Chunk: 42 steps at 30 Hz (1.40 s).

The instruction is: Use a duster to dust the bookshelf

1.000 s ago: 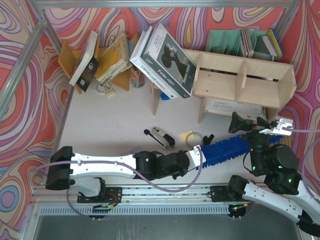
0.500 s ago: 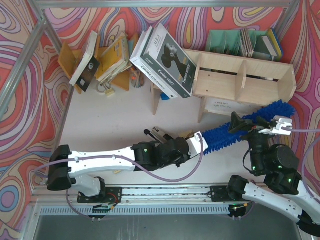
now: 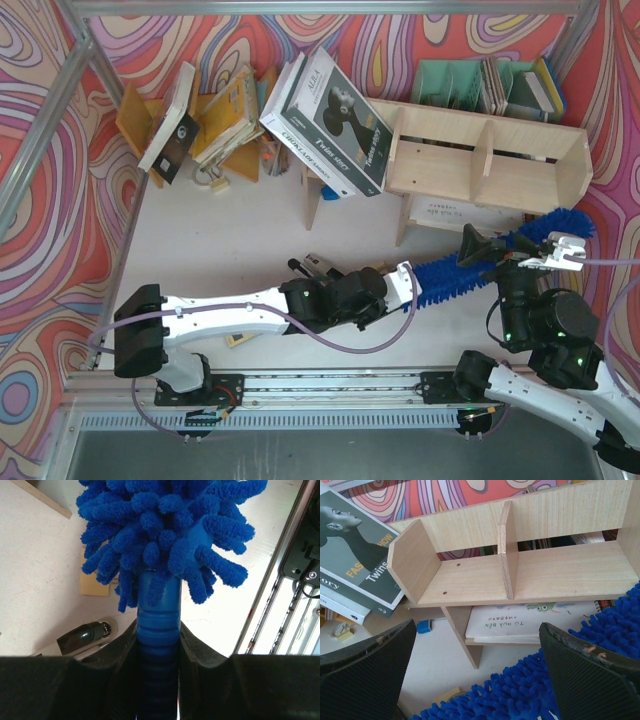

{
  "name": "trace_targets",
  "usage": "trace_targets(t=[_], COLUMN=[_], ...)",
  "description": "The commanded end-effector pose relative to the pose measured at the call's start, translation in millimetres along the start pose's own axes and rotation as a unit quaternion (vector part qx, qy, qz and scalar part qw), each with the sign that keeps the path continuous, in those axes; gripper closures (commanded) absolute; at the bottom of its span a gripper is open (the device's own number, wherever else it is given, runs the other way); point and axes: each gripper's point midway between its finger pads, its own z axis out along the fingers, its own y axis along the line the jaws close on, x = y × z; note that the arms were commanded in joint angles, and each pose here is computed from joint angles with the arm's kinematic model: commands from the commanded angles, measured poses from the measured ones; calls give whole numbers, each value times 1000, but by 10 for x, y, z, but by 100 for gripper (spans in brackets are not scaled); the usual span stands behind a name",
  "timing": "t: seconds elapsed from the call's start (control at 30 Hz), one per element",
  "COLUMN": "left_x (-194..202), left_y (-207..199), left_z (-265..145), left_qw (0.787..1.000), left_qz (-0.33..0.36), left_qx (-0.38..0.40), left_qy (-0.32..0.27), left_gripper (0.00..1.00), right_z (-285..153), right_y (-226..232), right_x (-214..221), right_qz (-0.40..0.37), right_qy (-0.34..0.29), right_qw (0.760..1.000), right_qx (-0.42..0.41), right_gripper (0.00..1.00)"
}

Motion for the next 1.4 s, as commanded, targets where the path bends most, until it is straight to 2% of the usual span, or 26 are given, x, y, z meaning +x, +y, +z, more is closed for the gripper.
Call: trace_targets(t=[0.0, 0.23, 0.77, 1.17, 1.37], left_x=[69, 332, 605, 572, 819], left_y=[45, 32, -26, -57, -53], left_z=[98, 157, 45, -504, -769], left_qw=[1000, 999, 996, 992, 989], left_qz=[-25, -38, -64, -109, -122], left_qx=[-14, -21, -35, -62, -80], left_qy=[-7, 18, 44, -1, 21], left_gripper=[100, 100, 100, 100, 100], right_z=[-5, -7, -11, 6, 6], right_y=[-18, -23, -38, -6, -10], right_x=[-62, -66, -74, -50, -48], right_qz=[13, 13, 14, 7, 6], right_qy=[-10, -11, -12, -9, -9], right_qw=[1000, 1000, 1000, 1000, 1000], right_qx=[1, 2, 3, 2, 3], right_gripper=[2, 1, 1, 1, 1])
